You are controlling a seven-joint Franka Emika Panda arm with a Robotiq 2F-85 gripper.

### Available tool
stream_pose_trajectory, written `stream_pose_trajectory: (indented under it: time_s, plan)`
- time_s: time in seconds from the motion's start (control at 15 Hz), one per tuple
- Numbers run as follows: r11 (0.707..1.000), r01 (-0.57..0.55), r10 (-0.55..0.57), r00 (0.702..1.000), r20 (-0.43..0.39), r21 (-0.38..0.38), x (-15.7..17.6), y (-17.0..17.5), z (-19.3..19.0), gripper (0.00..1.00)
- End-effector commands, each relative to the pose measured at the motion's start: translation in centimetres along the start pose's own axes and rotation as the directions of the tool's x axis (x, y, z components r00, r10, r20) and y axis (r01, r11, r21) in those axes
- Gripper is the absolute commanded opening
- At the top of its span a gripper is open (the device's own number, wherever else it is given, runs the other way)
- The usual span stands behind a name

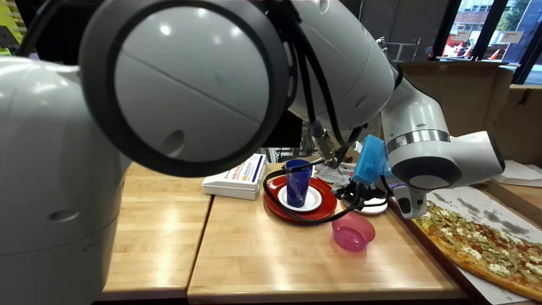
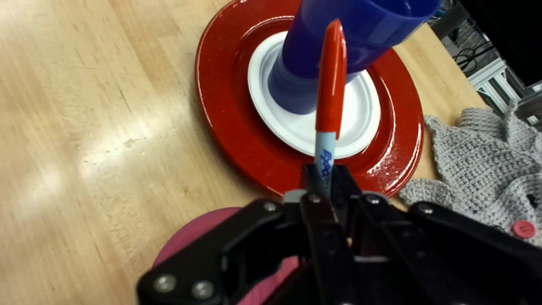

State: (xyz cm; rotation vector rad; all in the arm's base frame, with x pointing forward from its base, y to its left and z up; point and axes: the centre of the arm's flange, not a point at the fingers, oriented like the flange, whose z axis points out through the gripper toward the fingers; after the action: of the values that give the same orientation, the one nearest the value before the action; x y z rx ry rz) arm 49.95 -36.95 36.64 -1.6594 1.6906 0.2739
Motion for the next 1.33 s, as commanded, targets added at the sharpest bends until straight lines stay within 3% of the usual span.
stream_pose_trajectory:
  time_s: [0.0, 0.47, 1.27]
  plan:
    - [0.998, 0.029, -0.032, 0.997, 0.064, 0.051, -1.9, 0.3, -0.4, 0.03]
    - [0.992, 0.067, -0.079, 0.989, 0.122, 0.104, -4.0, -0.4, -1.0, 0.03]
    - [0.982, 0.152, -0.170, 0.967, 0.189, 0.108, -8.0, -1.8, 0.1, 0.03]
